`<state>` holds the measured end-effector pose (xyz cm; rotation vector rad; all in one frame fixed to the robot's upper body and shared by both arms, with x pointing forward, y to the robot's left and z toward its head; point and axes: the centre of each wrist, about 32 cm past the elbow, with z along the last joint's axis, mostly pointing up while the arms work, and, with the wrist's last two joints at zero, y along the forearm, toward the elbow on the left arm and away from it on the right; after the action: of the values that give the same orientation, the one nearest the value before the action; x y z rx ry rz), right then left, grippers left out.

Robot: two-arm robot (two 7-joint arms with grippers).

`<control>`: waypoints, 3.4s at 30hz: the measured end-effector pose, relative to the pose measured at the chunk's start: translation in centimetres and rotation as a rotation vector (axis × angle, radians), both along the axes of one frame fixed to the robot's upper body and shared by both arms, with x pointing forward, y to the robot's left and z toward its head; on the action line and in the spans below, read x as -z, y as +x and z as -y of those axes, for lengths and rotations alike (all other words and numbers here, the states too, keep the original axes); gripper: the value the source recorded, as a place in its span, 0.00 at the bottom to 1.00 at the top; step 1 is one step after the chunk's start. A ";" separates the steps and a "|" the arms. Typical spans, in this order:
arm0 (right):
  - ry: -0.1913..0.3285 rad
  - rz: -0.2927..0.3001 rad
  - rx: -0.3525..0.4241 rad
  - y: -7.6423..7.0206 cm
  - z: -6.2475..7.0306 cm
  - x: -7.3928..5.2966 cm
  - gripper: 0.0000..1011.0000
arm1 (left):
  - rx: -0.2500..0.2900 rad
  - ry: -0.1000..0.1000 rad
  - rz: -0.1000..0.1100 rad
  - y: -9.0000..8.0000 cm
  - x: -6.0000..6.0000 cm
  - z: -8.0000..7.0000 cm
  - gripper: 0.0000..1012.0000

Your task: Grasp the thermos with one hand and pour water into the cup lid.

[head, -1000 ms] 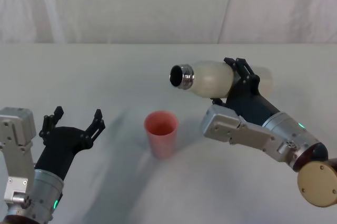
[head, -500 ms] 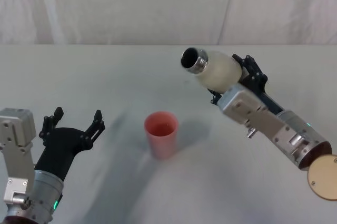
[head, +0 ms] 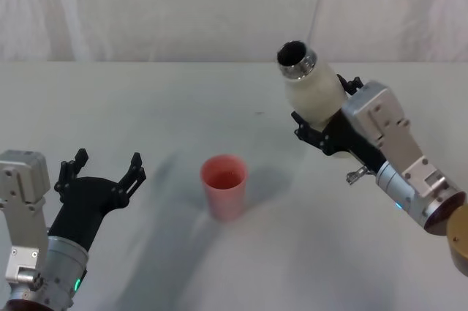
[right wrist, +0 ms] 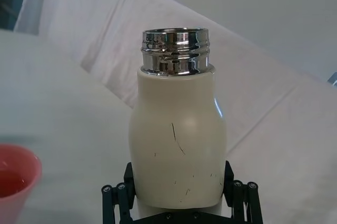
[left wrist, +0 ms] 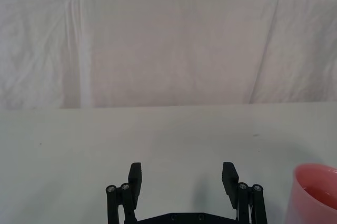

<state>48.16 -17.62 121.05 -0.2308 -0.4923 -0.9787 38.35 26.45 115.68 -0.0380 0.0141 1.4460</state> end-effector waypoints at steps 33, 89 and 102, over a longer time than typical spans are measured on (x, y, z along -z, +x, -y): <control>0.408 -0.282 -0.057 1.3 2.0 0.0 0.95 | 0.000 0.000 0.000 0.0 0.0 0.0 0.99; 0.449 -0.277 -0.038 2.3 2.7 5.0 0.95 | 0.000 0.000 0.000 0.0 0.0 0.0 0.99; 0.463 -0.270 -0.039 2.2 2.6 5.4 0.95 | 0.000 0.000 0.000 0.0 0.0 0.0 0.99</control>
<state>50.34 -20.21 115.65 0.0647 -0.0165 -0.9787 38.35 26.45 115.68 -0.0380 0.0141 1.4460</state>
